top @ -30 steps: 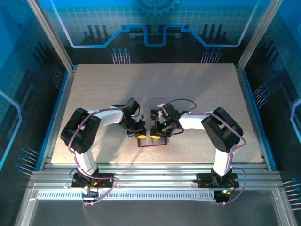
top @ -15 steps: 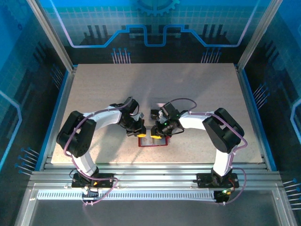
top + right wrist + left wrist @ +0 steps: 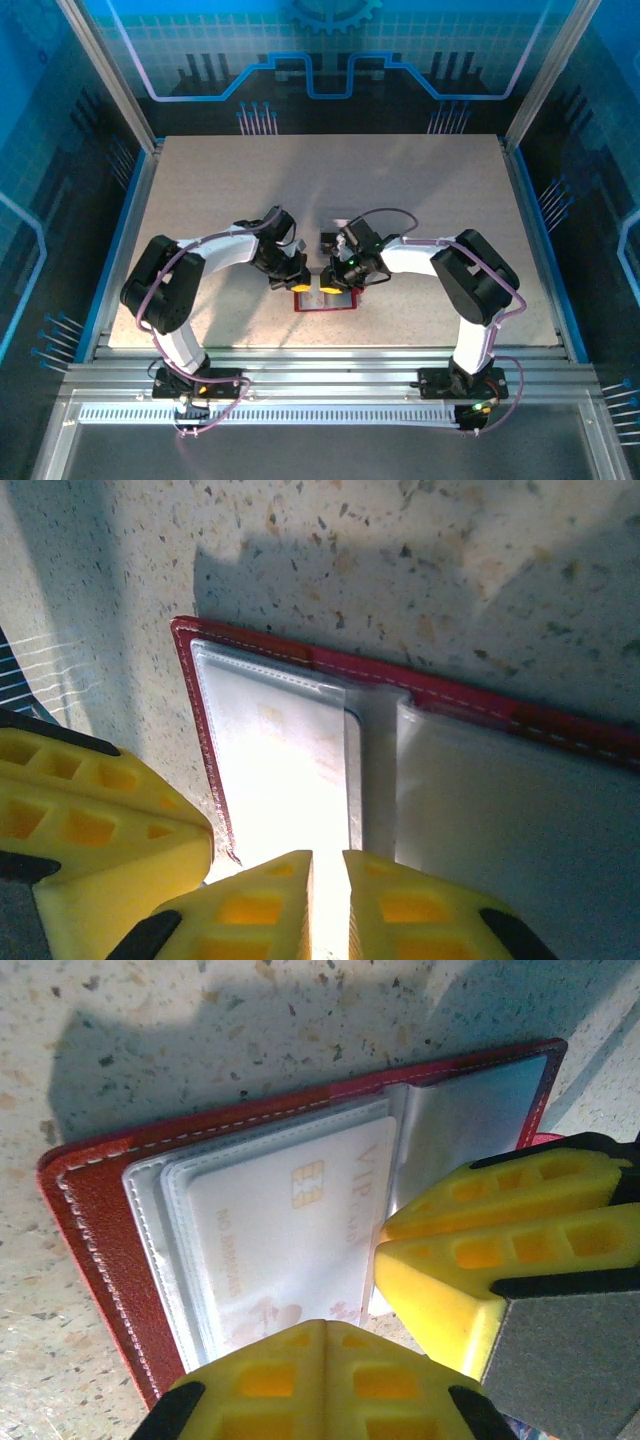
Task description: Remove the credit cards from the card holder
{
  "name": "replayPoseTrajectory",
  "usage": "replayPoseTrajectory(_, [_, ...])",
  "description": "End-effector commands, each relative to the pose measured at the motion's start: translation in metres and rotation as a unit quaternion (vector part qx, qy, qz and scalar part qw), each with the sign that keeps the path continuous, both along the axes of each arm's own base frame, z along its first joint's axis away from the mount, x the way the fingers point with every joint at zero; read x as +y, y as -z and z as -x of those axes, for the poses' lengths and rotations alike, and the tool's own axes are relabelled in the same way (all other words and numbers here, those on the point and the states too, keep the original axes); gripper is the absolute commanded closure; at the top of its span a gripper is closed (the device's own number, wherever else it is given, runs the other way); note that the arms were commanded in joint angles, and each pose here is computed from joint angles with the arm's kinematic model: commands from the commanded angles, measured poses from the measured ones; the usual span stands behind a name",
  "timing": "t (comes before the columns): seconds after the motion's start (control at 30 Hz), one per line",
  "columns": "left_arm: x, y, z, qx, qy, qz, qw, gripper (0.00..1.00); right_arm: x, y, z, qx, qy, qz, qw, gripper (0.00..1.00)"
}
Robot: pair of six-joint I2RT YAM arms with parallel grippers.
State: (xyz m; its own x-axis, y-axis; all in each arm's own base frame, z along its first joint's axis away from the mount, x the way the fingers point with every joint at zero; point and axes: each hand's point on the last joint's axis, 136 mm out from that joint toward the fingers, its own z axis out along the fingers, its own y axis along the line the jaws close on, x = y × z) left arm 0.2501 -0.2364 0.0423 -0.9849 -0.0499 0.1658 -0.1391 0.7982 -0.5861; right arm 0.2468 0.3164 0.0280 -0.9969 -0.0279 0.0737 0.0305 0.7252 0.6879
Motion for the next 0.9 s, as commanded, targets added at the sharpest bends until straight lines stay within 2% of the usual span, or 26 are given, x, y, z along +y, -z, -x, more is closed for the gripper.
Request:
replayPoseTrajectory(0.0, [0.000,0.005,0.011,0.021,0.006,0.000,1.000,1.00,0.003,-0.002,0.005,0.010,-0.005,-0.008,1.000,0.85])
replayPoseTrajectory(0.33, [-0.001,0.010,0.014,0.032,0.007,0.001,0.999,1.00,-0.002,0.012,0.011,0.016,-0.017,0.028,0.999,0.83])
replayPoseTrajectory(0.67, [-0.001,0.013,0.018,0.034,0.008,0.001,0.999,1.00,0.001,0.013,0.013,0.016,-0.022,0.032,0.999,0.83])
replayPoseTrajectory(0.87, [0.002,0.017,0.019,0.037,0.009,-0.007,0.999,1.00,0.001,0.004,0.011,0.007,-0.019,0.028,0.999,0.86])
